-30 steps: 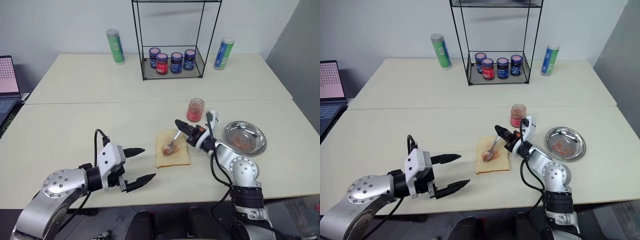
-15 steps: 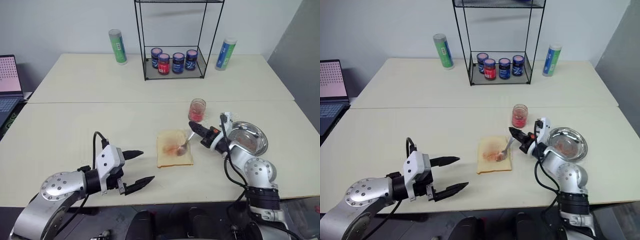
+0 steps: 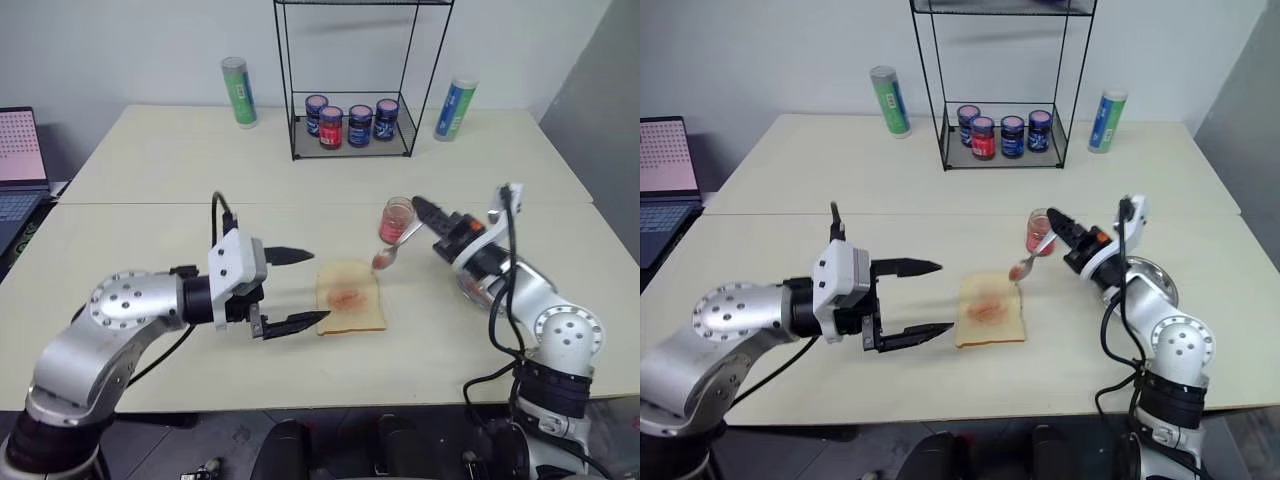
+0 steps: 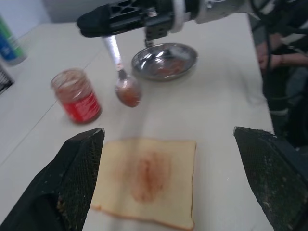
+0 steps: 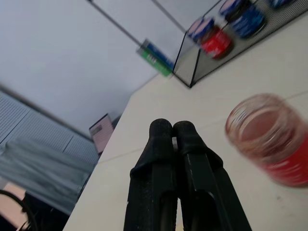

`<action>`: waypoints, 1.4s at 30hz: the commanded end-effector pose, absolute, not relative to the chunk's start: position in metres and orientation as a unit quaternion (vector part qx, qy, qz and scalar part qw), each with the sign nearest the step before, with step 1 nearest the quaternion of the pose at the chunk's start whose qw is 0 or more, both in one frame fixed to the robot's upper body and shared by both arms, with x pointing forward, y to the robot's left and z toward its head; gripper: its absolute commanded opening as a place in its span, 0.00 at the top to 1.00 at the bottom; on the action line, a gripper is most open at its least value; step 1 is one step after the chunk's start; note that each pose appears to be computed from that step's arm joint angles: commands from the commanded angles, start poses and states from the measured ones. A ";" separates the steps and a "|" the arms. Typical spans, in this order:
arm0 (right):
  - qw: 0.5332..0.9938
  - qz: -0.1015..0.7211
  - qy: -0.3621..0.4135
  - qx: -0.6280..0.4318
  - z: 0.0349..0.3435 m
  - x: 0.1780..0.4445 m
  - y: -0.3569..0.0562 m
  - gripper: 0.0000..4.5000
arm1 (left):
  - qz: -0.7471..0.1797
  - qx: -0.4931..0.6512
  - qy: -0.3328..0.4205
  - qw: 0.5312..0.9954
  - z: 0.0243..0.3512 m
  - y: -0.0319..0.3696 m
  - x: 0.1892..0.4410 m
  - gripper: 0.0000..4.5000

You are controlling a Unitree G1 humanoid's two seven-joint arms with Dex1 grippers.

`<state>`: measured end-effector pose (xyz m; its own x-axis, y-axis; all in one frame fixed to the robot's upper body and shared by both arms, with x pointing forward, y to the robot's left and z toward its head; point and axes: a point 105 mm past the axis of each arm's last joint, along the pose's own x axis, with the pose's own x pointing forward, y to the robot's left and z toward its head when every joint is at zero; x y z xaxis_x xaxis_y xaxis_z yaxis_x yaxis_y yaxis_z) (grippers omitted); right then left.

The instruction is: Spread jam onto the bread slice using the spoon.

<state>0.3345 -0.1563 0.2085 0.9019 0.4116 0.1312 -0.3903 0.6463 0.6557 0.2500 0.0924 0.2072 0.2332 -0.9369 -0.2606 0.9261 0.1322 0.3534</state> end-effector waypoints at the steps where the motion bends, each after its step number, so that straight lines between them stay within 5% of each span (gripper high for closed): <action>1: 0.924 0.162 -0.039 0.344 0.227 0.327 -0.195 1.00 | -0.653 0.240 -0.032 0.718 0.212 0.072 0.258 0.00; 7: 0.949 0.059 -0.057 0.303 0.222 0.318 -0.256 1.00 | -0.688 0.242 -0.056 0.681 0.204 0.035 0.273 0.00; 12: 0.953 -0.029 -0.043 0.300 0.186 0.315 -0.311 1.00 | -0.701 0.222 -0.068 0.674 0.180 -0.001 0.284 0.00; 24: 0.945 0.004 -0.006 0.326 0.131 0.350 -0.319 1.00 | -0.698 0.216 -0.090 0.676 0.177 -0.016 0.283 0.00; 42: 0.941 -0.003 -0.005 0.337 0.124 0.354 -0.339 0.11 | -0.684 0.212 -0.084 0.693 0.179 -0.009 0.281 0.00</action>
<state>0.3546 -0.3270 0.1047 0.9981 0.0238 -0.0567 0.0194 0.7530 0.6578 0.2833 -0.0099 0.1635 0.0411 -0.9763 -0.2123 0.9322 -0.0390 0.3599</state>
